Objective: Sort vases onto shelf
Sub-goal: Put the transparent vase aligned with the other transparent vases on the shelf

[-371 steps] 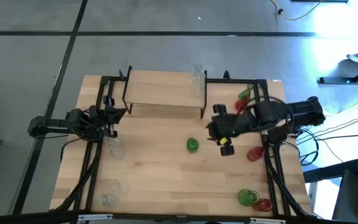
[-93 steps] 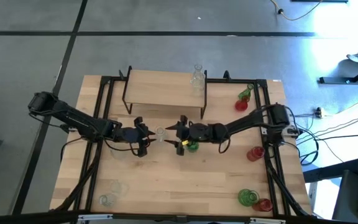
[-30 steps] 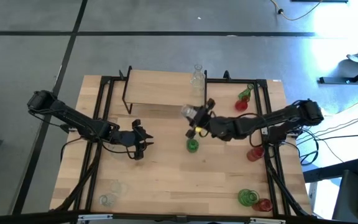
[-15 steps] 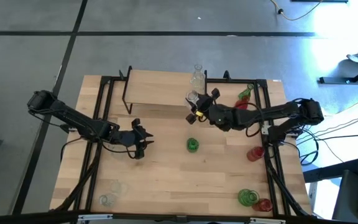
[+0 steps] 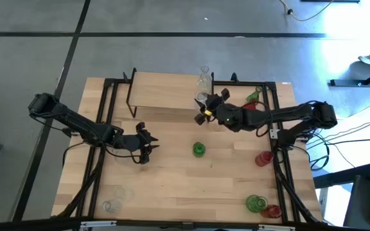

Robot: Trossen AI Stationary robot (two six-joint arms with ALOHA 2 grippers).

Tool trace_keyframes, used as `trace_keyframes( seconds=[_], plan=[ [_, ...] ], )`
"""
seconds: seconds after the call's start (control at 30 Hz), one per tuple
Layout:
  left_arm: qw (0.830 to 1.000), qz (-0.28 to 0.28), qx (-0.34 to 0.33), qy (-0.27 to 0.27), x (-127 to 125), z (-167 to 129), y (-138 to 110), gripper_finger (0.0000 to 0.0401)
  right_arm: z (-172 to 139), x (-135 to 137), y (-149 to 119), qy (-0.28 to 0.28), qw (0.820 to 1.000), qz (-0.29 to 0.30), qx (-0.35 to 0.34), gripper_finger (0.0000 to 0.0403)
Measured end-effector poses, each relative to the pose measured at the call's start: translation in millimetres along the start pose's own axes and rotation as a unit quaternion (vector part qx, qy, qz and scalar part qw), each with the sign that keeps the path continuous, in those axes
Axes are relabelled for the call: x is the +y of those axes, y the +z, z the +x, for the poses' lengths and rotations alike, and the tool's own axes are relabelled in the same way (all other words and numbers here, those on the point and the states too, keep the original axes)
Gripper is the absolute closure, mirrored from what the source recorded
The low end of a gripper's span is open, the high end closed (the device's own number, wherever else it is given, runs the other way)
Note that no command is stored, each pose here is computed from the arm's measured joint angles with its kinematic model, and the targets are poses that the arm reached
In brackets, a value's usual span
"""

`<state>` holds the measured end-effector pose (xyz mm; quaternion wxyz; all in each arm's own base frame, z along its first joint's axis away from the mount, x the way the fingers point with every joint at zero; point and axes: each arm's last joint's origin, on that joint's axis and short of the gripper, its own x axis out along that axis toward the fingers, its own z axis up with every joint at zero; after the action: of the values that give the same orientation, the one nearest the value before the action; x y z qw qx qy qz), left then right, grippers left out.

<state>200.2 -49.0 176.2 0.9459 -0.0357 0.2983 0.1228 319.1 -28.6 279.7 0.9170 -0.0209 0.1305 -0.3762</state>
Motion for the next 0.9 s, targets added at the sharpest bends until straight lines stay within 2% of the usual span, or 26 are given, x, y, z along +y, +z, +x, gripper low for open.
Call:
trace_keyframes(
  seconds=[0.1,0.3,0.67,0.9],
  plan=[
    [1.000,0.001,0.001,0.001,0,0,0,0.0280,5,-5,1,0.017,1.000,0.021,0.003,0.0267],
    [1.000,0.000,0.000,0.000,0,0,0,0.0280,12,-15,0,0.006,0.999,0.029,0.014,0.0267],
    [1.000,-0.001,0.000,0.000,0,0,0,0.0280,12,-15,-1,0.007,1.000,0.018,0.018,0.0265],
    [1.000,-0.001,0.000,0.000,0,0,0,0.0280,12,-15,-2,0.005,1.000,0.010,0.022,0.0218]
  ],
)
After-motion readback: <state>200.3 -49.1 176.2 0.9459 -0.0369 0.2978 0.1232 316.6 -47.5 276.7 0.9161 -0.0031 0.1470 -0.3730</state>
